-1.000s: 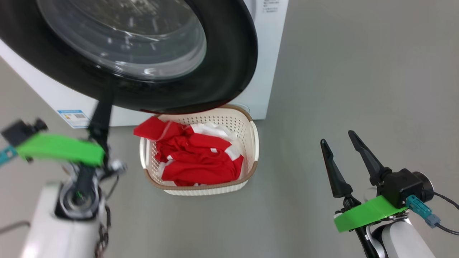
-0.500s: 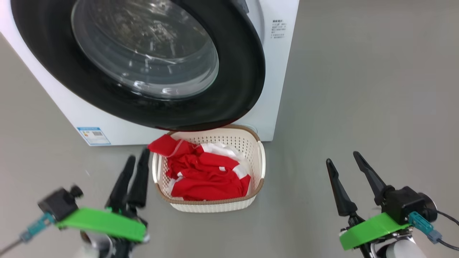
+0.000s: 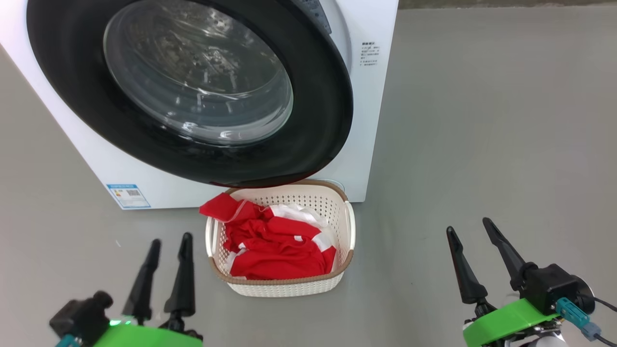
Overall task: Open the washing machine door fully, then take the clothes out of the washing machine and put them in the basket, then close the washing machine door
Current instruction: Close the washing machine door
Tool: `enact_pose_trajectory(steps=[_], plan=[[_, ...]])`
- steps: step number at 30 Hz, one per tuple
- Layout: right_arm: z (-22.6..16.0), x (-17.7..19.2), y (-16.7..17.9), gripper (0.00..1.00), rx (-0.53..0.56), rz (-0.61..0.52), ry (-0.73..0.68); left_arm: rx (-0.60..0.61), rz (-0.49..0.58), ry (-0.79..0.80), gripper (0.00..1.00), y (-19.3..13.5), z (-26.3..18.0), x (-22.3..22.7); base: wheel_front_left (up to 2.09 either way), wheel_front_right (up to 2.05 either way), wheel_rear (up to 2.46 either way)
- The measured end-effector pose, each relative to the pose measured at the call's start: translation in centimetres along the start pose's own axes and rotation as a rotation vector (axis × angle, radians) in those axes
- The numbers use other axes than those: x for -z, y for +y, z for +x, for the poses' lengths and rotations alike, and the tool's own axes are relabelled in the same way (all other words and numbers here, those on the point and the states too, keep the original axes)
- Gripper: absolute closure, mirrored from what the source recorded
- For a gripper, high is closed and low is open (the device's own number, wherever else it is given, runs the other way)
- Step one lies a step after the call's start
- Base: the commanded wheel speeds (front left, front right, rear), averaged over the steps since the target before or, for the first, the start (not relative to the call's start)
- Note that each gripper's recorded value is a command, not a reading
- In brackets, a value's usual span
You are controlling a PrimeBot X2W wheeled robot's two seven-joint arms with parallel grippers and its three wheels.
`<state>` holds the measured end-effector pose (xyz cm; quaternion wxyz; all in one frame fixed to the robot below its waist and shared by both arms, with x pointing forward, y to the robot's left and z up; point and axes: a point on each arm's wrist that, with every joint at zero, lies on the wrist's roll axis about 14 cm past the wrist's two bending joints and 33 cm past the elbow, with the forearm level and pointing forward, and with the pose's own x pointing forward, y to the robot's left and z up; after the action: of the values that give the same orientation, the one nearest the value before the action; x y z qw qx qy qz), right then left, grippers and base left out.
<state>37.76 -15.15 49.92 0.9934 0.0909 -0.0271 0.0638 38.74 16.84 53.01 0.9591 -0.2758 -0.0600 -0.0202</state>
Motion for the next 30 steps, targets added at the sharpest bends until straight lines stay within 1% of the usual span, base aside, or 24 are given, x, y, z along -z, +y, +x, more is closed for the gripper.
enact_pose_trajectory(steps=[1,2,7,16,30], plan=[[-0.1,0.0,-0.1,0.0,0.004,0.002,-0.001,-0.01,0.031,-0.006,0.0,0.3,-0.3,-0.1,0.0,0.0,0.0],[-0.1,0.0,-0.1,0.0,0.004,0.002,-0.001,-0.01,0.031,-0.006,0.0,0.3,-0.3,-0.1,0.0,0.0,0.0],[-0.3,-0.8,-0.2,0.0,0.011,0.017,-0.026,-0.015,0.182,-0.015,0.0,0.5,-1.4,-0.3,0.0,0.0,0.0],[-1.7,-1.0,-0.4,0.0,0.022,0.015,-0.032,-0.038,0.345,-0.013,0.0,1.4,-3.0,-0.4,0.0,0.0,0.0],[-1.7,-1.2,-0.5,0.0,0.023,0.013,-0.037,-0.051,0.379,0.0,0.0,1.8,-3.2,0.0,0.0,0.0,0.0]])
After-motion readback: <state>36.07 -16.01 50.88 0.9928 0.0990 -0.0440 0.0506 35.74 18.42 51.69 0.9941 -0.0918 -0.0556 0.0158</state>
